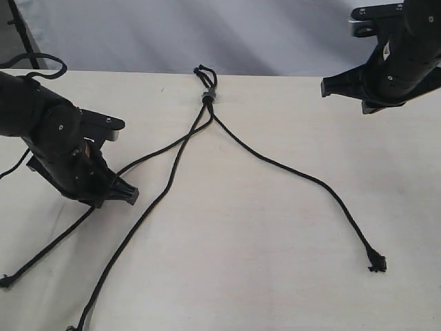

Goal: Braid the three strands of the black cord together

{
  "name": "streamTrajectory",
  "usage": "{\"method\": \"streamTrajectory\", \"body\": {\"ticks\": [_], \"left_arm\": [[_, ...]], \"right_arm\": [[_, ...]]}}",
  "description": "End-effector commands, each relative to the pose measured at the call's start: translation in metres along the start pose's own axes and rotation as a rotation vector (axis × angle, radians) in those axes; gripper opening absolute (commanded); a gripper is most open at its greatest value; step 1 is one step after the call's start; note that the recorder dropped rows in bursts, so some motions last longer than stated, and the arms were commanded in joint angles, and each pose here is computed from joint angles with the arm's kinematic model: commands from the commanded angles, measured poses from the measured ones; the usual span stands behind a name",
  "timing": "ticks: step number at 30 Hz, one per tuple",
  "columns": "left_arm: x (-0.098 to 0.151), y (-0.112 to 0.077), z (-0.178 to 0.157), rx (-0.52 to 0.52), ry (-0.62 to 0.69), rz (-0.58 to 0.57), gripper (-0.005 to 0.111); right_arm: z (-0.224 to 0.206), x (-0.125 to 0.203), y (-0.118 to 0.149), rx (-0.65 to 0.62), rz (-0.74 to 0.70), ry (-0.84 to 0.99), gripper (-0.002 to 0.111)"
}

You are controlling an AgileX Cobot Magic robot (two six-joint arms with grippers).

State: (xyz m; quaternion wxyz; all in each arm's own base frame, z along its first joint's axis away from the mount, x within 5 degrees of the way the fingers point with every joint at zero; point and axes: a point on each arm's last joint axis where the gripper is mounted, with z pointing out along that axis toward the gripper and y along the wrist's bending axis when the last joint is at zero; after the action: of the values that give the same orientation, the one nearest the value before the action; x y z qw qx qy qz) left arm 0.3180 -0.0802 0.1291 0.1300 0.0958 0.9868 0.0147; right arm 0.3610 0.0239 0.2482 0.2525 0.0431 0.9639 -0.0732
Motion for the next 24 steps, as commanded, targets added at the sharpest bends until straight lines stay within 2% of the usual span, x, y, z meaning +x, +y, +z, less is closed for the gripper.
{"method": "streamTrajectory", "body": {"ticks": [1,3,4,8,11,14,16,18,21,24], "left_arm": [[0.004,0.000,-0.001,0.005,0.035,-0.009,0.038],[0.004,0.000,-0.002,0.005,0.035,-0.007,0.059],[0.001,0.000,-0.004,0.002,0.033,-0.003,0.063],[-0.017,0.013,-0.028,-0.024,-0.020,-0.017,0.061],[-0.029,0.034,-0.057,-0.040,-0.117,-0.078,0.049],[-0.031,0.067,-0.089,-0.090,-0.222,-0.144,0.024],[-0.027,0.090,-0.108,-0.119,-0.277,-0.210,0.002],[-0.016,0.117,-0.121,-0.156,-0.319,-0.295,0.001],[-0.005,0.137,-0.118,-0.180,-0.360,-0.353,0.001],[-0.002,0.150,-0.113,-0.186,-0.445,-0.405,0.001]], "right_arm": [[-0.001,0.000,0.001,-0.015,0.019,-0.003,-0.001],[-0.001,0.001,0.002,-0.034,0.037,0.005,-0.001],[-0.001,0.001,0.005,-0.063,0.056,0.014,-0.001],[-0.006,0.008,0.033,-0.231,-0.097,0.051,-0.001],[-0.015,0.014,0.062,-0.372,-0.162,0.059,-0.001],[-0.025,0.024,0.096,-0.443,-0.248,0.053,-0.001],[-0.032,0.033,0.122,-0.478,-0.314,0.035,-0.001],[-0.036,0.051,0.165,-0.532,-0.416,0.008,-0.001],[-0.033,0.078,0.209,-0.565,-0.552,-0.014,0.000],[-0.031,0.095,0.245,-0.575,-0.612,-0.023,0.001]]}}
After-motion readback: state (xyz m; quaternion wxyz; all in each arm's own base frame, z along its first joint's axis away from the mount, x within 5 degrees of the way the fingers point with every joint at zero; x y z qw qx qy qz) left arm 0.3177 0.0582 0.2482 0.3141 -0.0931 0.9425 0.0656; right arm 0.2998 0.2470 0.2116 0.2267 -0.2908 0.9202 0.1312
